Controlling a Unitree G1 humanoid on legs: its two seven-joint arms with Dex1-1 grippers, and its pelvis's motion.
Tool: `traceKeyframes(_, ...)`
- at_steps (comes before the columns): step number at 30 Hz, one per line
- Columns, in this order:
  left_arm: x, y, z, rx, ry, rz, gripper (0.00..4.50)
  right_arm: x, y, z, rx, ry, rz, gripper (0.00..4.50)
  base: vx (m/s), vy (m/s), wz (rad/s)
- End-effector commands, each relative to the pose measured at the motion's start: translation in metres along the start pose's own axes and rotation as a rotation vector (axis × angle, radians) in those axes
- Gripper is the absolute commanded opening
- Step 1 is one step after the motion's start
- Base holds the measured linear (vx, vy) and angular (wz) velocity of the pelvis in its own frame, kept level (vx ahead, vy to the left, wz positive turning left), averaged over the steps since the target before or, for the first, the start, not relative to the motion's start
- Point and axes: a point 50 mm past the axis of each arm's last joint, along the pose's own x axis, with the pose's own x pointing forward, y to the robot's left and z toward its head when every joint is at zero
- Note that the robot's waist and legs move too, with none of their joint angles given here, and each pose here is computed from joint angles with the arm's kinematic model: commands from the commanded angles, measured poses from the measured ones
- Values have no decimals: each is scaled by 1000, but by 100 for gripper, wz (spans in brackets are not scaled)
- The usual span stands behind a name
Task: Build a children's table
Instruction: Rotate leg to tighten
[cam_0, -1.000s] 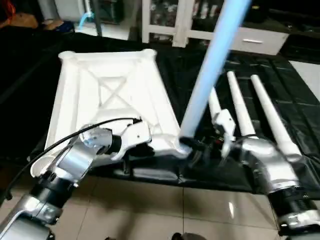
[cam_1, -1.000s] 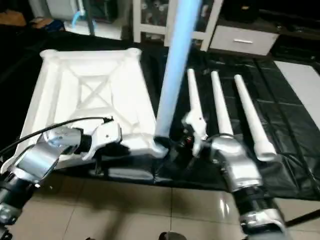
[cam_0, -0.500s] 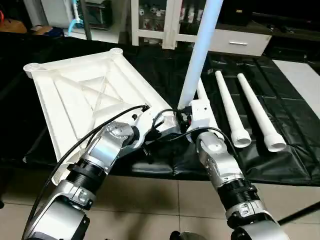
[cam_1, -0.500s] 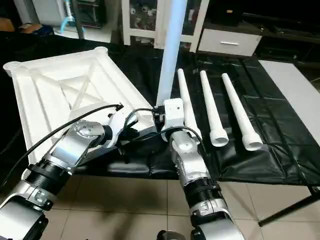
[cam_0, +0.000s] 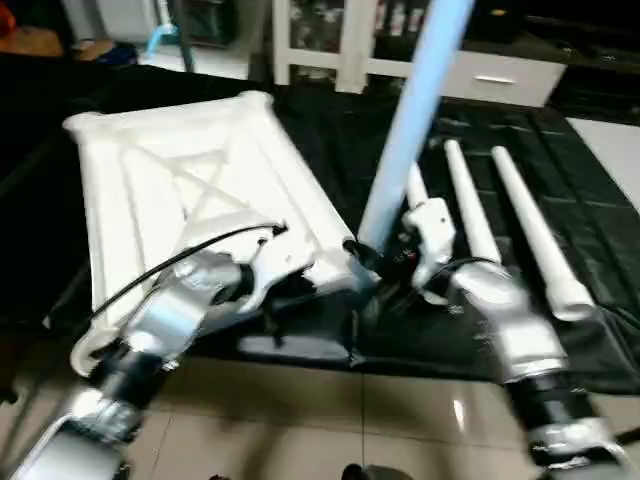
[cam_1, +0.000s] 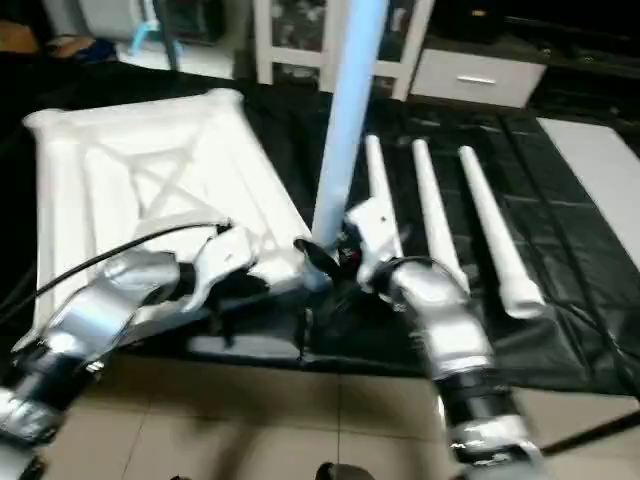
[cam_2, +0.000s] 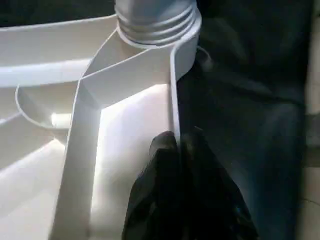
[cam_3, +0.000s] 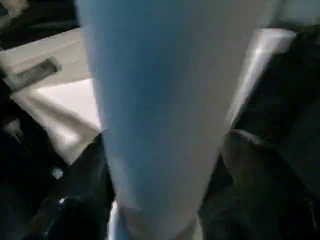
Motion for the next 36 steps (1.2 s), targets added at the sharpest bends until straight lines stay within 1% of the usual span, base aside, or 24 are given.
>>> traceKeyframes(1,11,-20,-7,-8,37,-154,0,-11,-4,-1,-11,36,36,337,0,0,0)
traceKeyframes(2,11,-20,-8,-6,39,-155,0,-14,-5,-3,-14,62,55,337,0,0,0)
traceKeyframes(4,10,-20,-8,-1,43,-154,0,-19,-7,-4,-17,85,78,337,0,0,0)
traceKeyframes(12,8,-19,-8,5,41,-157,0,-25,-9,-3,-34,98,145,337,0,0,0)
traceKeyframes(13,8,-19,-8,5,43,-158,0,-26,-10,-2,-32,97,150,309,0,0,0)
traceKeyframes(17,7,-18,-8,7,46,-157,0,-29,-12,-1,-16,93,161,290,0,0,0)
traceKeyframes(18,7,-17,-8,8,46,-156,0,-29,-12,-2,-11,94,159,265,0,0,0)
traceKeyframes(21,8,-16,-7,6,45,-149,0,-29,-13,-3,6,89,146,247,0,0,0)
traceKeyframes(22,8,-15,-7,4,47,-145,0,-28,-12,-5,9,93,134,225,0,0,0)
traceKeyframes(23,8,-15,-7,2,48,-139,0,-27,-12,-6,14,95,123,225,0,0,0)
traceKeyframes(26,9,-12,-7,-10,55,-113,0,-21,-12,-15,24,115,16,203,0,0,0)
traceKeyframes(27,9,-11,-7,-13,56,-109,0,-20,-13,-17,26,117,-4,203,0,0,0)
traceKeyframes(28,10,-10,-7,-28,62,-88,0,-18,-15,-20,40,119,-68,193,0,0,0)
traceKeyframes(31,12,-6,-8,-54,72,-44,0,-15,-18,-24,57,135,-167,190,0,0,0)
traceKeyframes(33,15,2,-7,-93,88,35,0,-10,-22,-30,63,178,-319,189,0,0,0)
traceKeyframes(35,17,7,-7,-114,97,84,0,-7,-25,-34,75,202,-432,188,0,0,0)
traceKeyframes(36,19,13,-6,-142,105,135,0,-5,-28,-38,90,225,-552,188,0,0,0)
